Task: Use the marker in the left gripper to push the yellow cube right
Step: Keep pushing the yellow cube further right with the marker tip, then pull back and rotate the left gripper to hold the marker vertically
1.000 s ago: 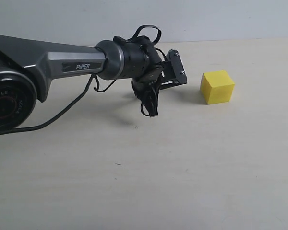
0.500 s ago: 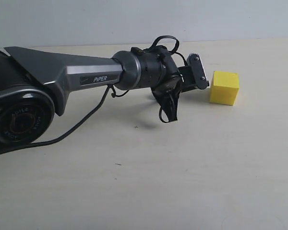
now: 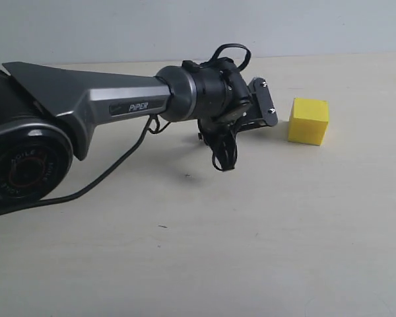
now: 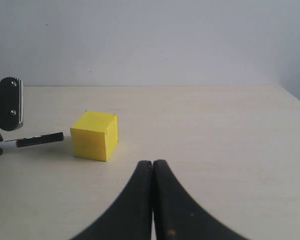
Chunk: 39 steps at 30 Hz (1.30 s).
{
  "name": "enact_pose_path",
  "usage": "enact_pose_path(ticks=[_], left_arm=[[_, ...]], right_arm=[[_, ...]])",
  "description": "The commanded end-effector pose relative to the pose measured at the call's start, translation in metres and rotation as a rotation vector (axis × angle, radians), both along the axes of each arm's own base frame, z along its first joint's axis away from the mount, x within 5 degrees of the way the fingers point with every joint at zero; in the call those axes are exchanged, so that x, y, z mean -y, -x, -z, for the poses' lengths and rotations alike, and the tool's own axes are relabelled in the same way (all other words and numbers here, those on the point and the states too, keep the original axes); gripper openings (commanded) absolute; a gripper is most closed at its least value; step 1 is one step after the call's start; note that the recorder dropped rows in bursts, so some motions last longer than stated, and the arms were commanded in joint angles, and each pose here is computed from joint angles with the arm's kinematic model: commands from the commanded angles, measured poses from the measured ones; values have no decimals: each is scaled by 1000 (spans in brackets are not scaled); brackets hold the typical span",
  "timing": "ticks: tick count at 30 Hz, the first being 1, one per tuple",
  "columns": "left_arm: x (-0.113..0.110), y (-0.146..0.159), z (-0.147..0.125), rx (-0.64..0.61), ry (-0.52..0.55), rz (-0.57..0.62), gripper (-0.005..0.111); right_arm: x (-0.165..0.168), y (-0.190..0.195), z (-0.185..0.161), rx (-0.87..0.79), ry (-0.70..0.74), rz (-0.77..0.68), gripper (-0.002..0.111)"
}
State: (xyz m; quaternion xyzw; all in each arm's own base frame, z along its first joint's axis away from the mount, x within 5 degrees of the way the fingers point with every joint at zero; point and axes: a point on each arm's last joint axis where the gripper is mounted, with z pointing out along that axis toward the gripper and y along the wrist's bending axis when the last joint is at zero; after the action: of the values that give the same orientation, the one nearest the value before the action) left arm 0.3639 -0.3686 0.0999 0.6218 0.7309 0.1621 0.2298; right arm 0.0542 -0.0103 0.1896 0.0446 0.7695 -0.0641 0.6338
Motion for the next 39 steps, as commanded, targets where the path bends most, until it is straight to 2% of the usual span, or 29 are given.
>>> enact_pose_path(ticks=[1, 5, 8, 12, 15, 23, 28, 32, 39], left_arm=[[22, 20, -7, 18, 24, 65, 0], [31, 31, -8, 23, 22, 92, 0], [30, 30, -8, 21, 19, 83, 0], [27, 30, -7, 11, -5, 62, 0], [23, 30, -10, 14, -17, 3, 0], [14, 33, -58, 28, 62, -156, 0], [-4, 36, -86, 21, 37, -260, 0], [-21, 43, -101, -10, 86, -368, 0], [-57, 70, -105, -110, 171, -541, 0]], right_arm=[[0, 0, 0, 14, 2, 3, 0], [0, 0, 0, 14, 2, 3, 0], [0, 0, 0, 14, 2, 3, 0], [0, 0, 0, 14, 2, 3, 0], [0, 0, 0, 14, 2, 3, 0], [0, 0, 0, 14, 2, 3, 0], [0, 0, 0, 14, 2, 3, 0], [0, 0, 0, 14, 2, 3, 0], [0, 0, 0, 14, 2, 3, 0]])
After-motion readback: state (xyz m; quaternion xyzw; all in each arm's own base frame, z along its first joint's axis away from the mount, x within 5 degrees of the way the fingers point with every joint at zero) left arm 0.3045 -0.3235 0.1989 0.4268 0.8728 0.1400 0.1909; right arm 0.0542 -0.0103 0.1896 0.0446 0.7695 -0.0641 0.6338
